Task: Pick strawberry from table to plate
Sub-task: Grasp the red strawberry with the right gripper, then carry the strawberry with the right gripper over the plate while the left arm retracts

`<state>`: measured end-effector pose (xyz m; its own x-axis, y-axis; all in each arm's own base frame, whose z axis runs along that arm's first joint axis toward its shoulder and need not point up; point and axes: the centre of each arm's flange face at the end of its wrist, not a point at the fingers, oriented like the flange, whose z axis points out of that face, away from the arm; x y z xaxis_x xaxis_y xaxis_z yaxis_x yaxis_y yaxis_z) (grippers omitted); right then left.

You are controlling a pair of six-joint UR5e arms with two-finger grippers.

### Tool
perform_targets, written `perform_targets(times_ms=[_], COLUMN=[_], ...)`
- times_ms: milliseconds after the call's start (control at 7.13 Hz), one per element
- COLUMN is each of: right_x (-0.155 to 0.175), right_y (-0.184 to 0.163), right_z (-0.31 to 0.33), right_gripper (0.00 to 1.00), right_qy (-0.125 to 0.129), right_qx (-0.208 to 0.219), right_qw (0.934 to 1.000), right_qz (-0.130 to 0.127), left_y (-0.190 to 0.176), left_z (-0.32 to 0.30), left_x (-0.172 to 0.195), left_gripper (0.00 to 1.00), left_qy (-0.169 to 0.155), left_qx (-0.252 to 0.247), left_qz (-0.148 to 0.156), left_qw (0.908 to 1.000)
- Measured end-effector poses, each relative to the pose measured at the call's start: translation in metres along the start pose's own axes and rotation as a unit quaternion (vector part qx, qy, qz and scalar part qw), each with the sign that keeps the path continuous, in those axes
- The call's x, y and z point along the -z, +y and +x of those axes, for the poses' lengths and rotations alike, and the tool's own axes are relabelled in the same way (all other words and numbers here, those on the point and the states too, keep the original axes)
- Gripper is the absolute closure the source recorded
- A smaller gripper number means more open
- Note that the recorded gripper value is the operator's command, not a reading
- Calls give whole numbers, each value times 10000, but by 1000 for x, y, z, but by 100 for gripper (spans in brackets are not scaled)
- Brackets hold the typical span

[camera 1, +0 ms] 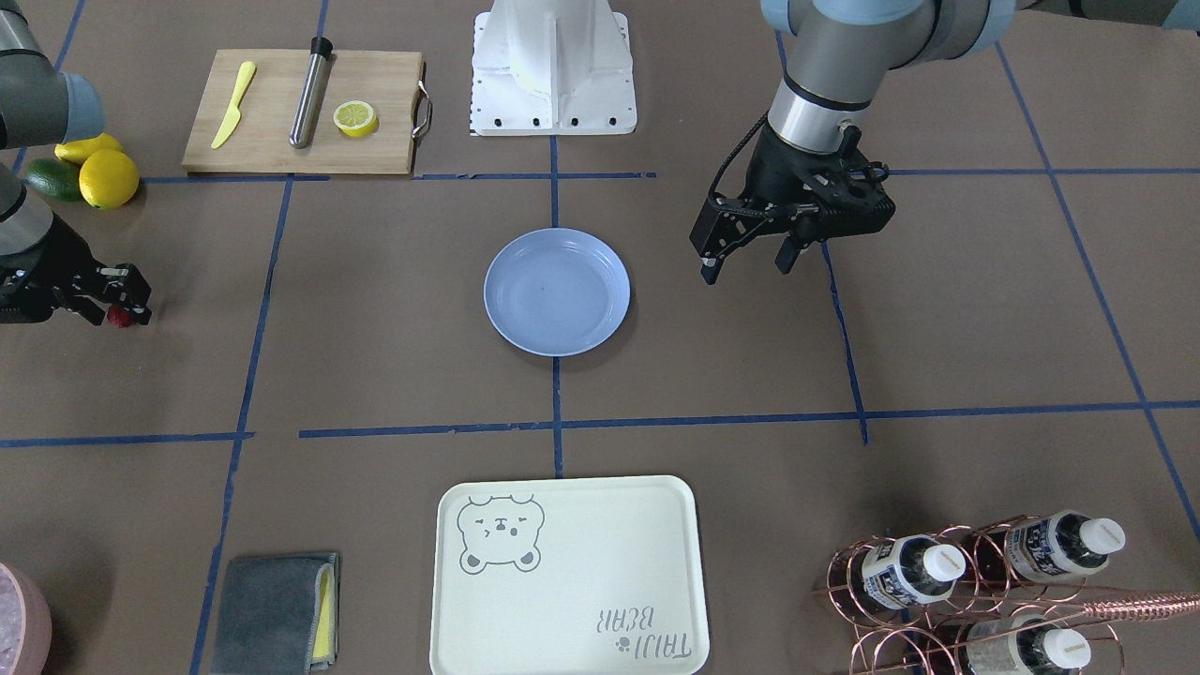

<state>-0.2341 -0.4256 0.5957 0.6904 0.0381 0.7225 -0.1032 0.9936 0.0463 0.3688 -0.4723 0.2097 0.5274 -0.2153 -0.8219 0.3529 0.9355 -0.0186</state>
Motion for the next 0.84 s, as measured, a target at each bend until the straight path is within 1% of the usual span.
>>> perform_targets(times_ms=[140,421,561,701,841], right_x=[0,3,11,25,46], right_y=[1,2,2,0,-6], right_z=[2,2,-5,-20,-45], right_gripper=[100,100,100,100,100], right_qy=[12,-8,-81,-185,-276], right_qx=[-1,33,75,121,134], right_qw=[10000,10000,9999,9997,9995], right_qz=[-8,-6,21,53,65], left_y=[0,-2,-12,-31,-52], left_z=[1,2,-2,-11,-23], left_x=[1,4,12,25,38], left_gripper=[0,0,0,0,0], left_qy=[9,33,44,14,-109], left_qx=[-3,1,66,132,65], left_qz=[2,18,62,135,215], left_qw=[10000,10000,9999,9998,9997])
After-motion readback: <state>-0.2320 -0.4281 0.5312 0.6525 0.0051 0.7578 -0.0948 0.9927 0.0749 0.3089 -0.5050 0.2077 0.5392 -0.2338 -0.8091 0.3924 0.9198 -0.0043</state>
